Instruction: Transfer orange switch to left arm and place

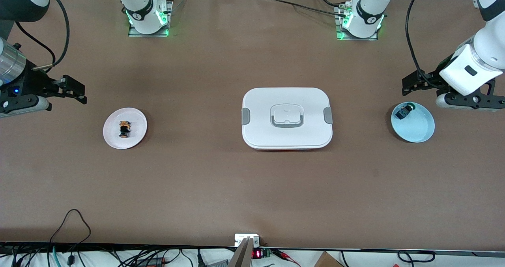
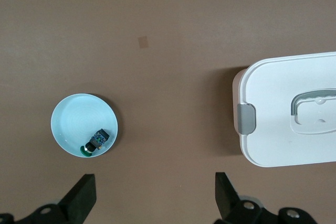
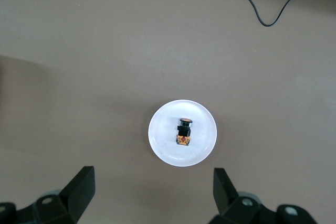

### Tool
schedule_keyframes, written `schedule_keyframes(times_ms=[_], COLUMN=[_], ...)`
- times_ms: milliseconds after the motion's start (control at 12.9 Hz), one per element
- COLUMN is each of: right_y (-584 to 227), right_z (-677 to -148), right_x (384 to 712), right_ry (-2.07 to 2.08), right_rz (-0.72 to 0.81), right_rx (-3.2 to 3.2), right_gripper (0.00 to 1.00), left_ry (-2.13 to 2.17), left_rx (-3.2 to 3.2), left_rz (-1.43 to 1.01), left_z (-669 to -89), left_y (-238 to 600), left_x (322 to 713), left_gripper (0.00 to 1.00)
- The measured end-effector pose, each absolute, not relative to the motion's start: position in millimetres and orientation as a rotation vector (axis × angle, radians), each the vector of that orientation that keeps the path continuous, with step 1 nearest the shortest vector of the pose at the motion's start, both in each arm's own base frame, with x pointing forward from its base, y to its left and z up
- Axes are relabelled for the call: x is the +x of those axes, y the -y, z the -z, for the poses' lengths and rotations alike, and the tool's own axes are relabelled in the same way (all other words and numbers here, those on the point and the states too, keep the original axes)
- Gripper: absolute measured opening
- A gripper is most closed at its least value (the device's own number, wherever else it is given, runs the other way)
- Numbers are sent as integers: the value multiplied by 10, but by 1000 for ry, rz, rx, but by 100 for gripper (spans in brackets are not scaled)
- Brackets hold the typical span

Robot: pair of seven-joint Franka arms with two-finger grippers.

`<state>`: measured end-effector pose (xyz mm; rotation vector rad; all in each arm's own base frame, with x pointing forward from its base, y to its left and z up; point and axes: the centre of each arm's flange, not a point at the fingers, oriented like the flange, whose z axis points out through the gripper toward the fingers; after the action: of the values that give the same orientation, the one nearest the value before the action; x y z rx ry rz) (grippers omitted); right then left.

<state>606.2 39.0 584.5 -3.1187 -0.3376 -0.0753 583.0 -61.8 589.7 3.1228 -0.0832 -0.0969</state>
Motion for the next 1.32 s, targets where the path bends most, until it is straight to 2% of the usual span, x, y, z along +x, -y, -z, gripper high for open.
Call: schedule_keyframes(times_ms=[1317], right_y=[-332], right_z=[-5839], right_x=[6096], right_ry=[321], right_rz=[106], right_rx=[-3122], right_gripper=[100], left_ry=[74], left_rx=[3123], left_rz=[98], left_z=[-5892], left_y=[585], left_x=[5835], left_gripper=[100])
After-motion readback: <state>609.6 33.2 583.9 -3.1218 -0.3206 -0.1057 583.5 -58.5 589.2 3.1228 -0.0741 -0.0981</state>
